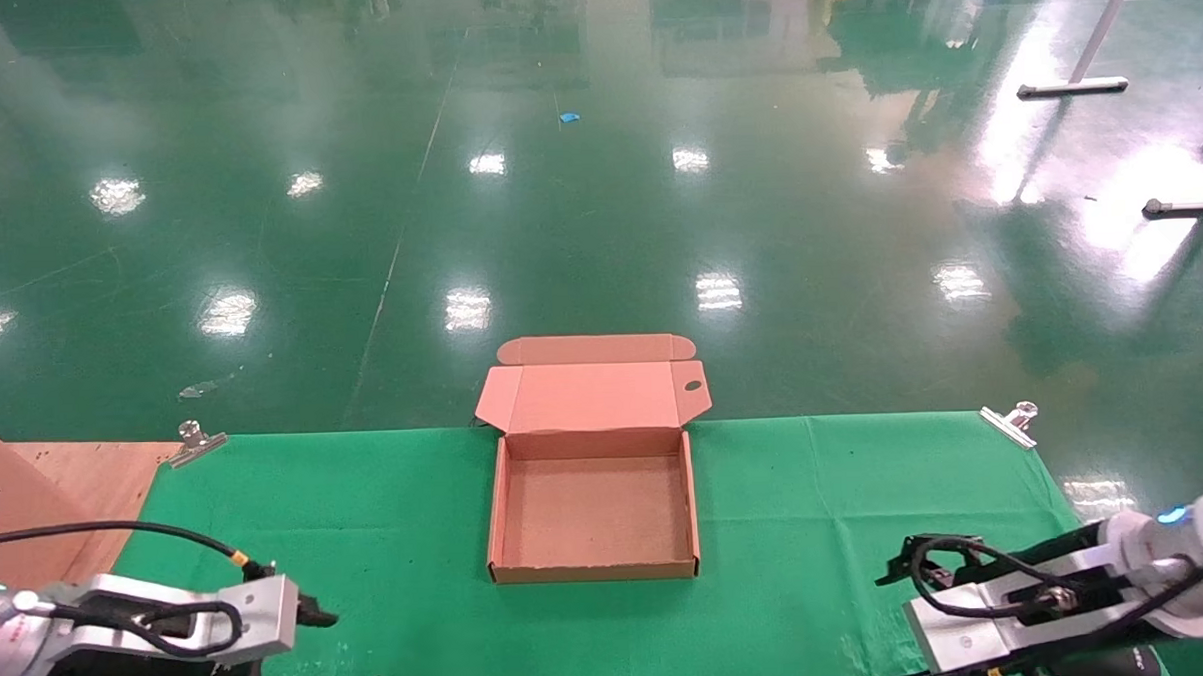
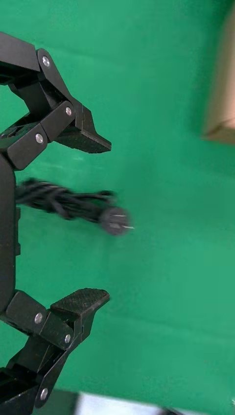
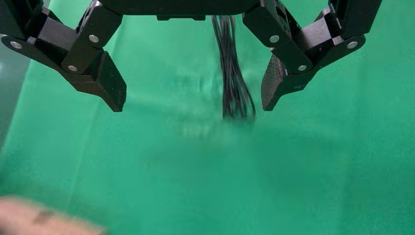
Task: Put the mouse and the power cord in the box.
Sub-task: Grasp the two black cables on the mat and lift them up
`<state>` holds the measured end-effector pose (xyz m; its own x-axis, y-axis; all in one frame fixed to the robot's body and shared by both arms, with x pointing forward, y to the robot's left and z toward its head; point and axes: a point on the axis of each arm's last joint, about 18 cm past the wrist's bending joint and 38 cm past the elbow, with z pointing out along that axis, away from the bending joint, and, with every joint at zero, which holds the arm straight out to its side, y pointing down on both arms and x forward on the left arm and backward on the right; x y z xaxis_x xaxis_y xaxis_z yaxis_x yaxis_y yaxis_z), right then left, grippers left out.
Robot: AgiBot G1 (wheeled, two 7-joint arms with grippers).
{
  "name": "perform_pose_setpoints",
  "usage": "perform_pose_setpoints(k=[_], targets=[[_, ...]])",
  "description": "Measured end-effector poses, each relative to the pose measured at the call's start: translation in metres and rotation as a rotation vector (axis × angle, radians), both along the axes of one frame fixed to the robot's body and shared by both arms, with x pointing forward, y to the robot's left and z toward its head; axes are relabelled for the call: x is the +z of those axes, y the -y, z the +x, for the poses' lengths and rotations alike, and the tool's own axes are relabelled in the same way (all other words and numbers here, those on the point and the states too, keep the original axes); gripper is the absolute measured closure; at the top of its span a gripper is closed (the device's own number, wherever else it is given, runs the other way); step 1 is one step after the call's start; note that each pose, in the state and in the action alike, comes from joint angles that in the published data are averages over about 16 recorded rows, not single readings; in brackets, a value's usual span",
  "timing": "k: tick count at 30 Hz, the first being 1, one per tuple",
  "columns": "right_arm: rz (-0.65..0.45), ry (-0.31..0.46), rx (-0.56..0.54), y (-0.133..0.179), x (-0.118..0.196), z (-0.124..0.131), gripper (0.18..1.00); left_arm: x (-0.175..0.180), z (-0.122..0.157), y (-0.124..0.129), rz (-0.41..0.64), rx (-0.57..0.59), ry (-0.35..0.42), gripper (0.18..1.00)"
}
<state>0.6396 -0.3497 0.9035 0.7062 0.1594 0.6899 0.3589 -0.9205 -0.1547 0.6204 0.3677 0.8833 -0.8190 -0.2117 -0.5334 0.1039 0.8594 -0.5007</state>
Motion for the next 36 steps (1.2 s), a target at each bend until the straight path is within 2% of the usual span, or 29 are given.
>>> perform_pose_setpoints(k=[7,14,23,36], targets=[[-0.107,-0.003,-0.026,0.007,-0.020,0.030,0.178,-0.025,0.024,-0.012,0.123,0.059,-0.024,0.184],[-0.188,-0.021,-0.035,0.014,-0.042,0.047,0.178,-0.047,0.039,-0.013,0.171,0.072,-0.046,0.184],[-0.245,-0.036,-0.041,0.023,-0.059,0.056,0.178,-0.058,0.048,-0.018,0.179,0.078,-0.042,0.184],[-0.253,-0.044,-0.039,0.030,-0.061,0.058,0.188,-0.059,0.050,-0.030,0.168,0.091,-0.034,0.195]])
